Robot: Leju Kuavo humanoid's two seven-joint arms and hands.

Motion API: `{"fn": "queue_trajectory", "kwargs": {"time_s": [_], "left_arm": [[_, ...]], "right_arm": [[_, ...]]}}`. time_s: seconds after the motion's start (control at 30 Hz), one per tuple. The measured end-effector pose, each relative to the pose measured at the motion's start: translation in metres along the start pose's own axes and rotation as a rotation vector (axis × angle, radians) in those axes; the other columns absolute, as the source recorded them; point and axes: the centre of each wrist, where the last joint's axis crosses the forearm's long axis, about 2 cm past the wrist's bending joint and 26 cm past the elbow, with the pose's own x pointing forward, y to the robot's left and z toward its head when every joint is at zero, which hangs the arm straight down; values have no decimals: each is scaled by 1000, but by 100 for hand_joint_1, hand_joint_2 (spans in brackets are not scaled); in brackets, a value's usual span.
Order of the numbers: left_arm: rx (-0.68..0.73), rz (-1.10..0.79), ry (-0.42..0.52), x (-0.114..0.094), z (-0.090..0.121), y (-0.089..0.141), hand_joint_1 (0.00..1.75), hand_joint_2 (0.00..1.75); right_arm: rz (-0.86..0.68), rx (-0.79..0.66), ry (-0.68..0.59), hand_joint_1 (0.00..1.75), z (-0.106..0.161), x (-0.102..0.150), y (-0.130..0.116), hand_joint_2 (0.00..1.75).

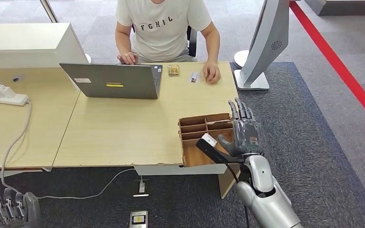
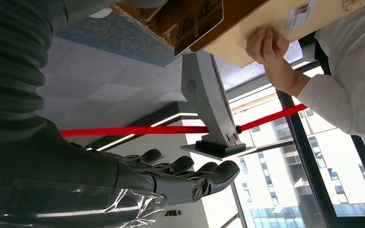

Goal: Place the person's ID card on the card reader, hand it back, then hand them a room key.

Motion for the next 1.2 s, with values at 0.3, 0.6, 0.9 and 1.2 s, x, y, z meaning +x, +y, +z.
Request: {"fn": "queue_trajectory", "kwargs": {"time_s": [0.3, 0.6, 0.9, 1.2], "left_arm": [[3, 13, -6, 0, -3, -3, 0, 175], [5, 26, -14, -1, -8, -6, 0, 175], [7, 34, -16, -2, -10, -7, 0, 175], [2, 29, -20, -3, -10, -8, 0, 175]], "right_arm": [[82, -17, -17, 0, -10, -2, 2, 175], [154, -19, -13, 0, -32, -1, 9, 175], [194, 43, 29, 0, -36, -9, 26, 175], [206, 97, 75, 147, -30, -19, 39, 175]]}}
